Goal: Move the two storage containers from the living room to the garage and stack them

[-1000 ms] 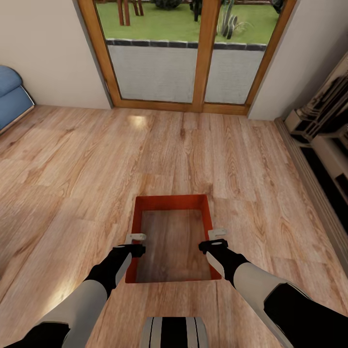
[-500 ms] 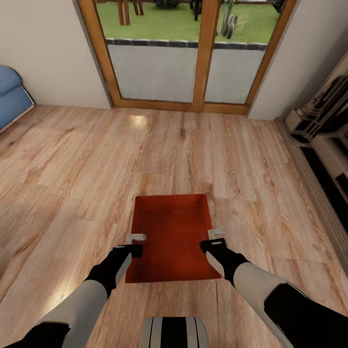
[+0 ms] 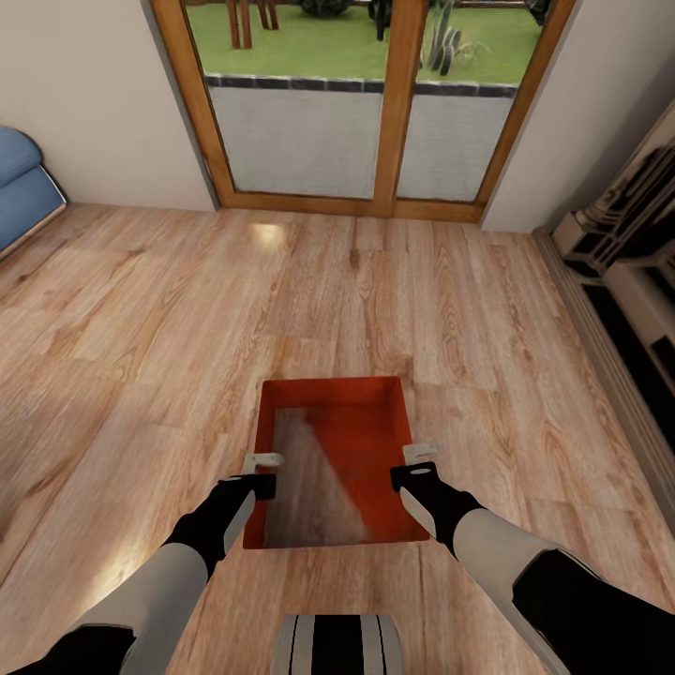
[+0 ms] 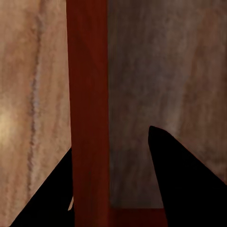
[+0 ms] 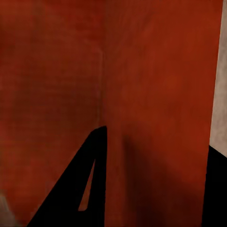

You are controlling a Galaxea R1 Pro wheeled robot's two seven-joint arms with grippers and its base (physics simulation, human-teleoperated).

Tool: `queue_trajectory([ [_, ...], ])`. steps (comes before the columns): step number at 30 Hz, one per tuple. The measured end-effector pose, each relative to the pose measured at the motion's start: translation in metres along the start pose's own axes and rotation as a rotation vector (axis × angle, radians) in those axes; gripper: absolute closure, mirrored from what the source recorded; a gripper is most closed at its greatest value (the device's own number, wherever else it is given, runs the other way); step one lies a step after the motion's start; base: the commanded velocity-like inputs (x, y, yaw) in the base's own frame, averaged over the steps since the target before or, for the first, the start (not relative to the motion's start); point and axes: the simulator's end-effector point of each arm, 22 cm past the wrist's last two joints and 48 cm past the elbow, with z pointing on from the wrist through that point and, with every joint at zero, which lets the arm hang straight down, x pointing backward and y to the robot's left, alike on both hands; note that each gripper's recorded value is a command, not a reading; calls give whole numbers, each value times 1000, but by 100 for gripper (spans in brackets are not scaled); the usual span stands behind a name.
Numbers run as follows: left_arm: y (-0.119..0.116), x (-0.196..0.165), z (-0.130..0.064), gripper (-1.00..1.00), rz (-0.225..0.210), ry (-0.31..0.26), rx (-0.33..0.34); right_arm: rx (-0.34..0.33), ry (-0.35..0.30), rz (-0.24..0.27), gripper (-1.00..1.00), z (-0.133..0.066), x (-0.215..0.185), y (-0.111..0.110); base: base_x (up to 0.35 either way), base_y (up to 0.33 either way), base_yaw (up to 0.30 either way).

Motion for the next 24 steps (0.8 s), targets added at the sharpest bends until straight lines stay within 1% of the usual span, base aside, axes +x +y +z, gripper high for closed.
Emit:
queue_trajectory([
  [5,0,0,0,100,-1,0,-1,0,0,-5,100,0,0,0,0,0,0],
  [7,0,0,0,100,1,7,-2,-4,7,6,100,0,0,1,0,0,0],
  [8,-1,-1,-1,100,0,7,2,-2,17,20,100,0,3,-1,0,0,0],
  [12,-1,-6,-9,100,-1,9,4,-3,27,32,100,-7,2,-3,0,0,0],
  [14,-1,-8,-13,100,-2,9,4,-3,27,32,100,-11,-1,-4,0,0,0],
  [18,-1,-9,-13,100,-1,6,4,-3,24,29,100,-11,-2,-4,0,0,0],
  [24,-2,-15,-24,100,0,9,4,-3,27,31,100,-22,-9,-6,0,0,0],
])
